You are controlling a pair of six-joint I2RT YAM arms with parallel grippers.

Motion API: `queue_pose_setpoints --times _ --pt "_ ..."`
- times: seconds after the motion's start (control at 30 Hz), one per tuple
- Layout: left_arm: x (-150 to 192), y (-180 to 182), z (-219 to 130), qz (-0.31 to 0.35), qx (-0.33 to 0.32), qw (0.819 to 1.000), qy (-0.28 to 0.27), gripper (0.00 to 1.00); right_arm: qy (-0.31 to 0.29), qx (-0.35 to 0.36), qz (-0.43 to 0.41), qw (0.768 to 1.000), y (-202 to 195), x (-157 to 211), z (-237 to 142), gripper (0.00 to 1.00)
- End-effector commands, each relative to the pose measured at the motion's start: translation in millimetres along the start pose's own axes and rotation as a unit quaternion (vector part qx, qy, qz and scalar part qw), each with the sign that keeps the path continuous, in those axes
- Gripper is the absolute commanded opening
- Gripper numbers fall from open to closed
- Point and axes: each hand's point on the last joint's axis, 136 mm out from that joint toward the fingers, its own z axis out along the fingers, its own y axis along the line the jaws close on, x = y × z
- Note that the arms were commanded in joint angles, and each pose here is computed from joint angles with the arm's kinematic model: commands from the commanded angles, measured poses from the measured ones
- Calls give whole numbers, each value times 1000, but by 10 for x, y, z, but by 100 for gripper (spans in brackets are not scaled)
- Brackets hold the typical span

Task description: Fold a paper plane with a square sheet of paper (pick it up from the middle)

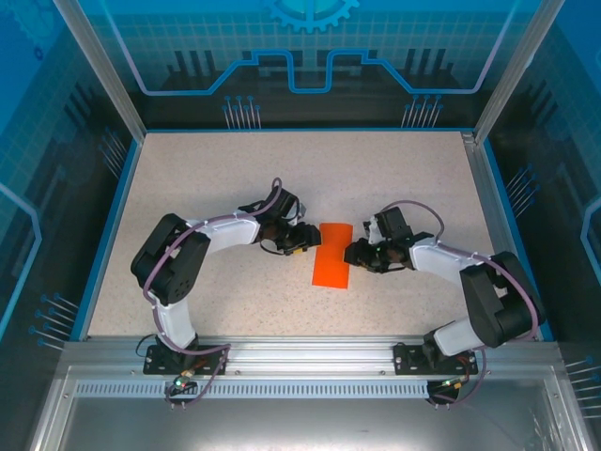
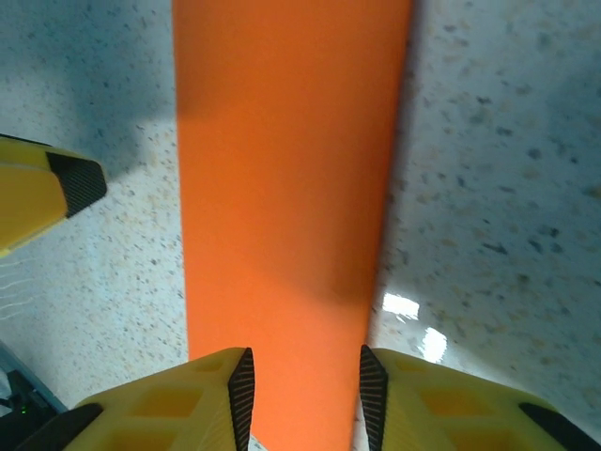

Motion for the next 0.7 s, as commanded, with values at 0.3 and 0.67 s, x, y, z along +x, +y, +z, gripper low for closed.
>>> queue_pose_setpoints --times 0.3,0.67 --pt "57 18 98 -14 12 1000 22 54 16 -25 -1 1000 144 -85 171 38" --pt "75 33 108 -14 9 999 28 54 38 37 8 999 -182 63 267 38"
